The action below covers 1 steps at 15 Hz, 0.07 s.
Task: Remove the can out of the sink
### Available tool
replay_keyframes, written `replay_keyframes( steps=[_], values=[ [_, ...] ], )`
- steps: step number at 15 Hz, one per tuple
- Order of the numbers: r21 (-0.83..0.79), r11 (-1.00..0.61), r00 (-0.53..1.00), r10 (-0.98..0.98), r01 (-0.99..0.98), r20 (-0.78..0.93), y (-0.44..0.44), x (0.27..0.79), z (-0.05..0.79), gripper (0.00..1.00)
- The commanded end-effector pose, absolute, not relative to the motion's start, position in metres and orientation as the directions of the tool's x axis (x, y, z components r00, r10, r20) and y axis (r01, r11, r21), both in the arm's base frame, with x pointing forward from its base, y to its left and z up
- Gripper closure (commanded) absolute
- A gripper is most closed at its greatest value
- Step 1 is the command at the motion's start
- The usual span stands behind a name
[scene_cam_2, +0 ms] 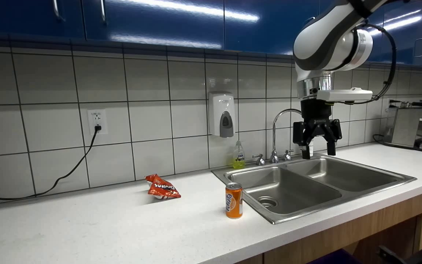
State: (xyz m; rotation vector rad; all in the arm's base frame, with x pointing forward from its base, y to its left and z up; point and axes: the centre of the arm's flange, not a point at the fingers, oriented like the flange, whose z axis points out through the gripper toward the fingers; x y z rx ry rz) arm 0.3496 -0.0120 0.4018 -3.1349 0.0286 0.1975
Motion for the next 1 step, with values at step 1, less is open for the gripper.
replay_keyframes(
  steps=[1],
  values=[
    [0.001, -1.000, 0.992, -0.018, -0.018, -0.125, -0.0121, 0.3496, 0.4018, 0.00]
  ],
)
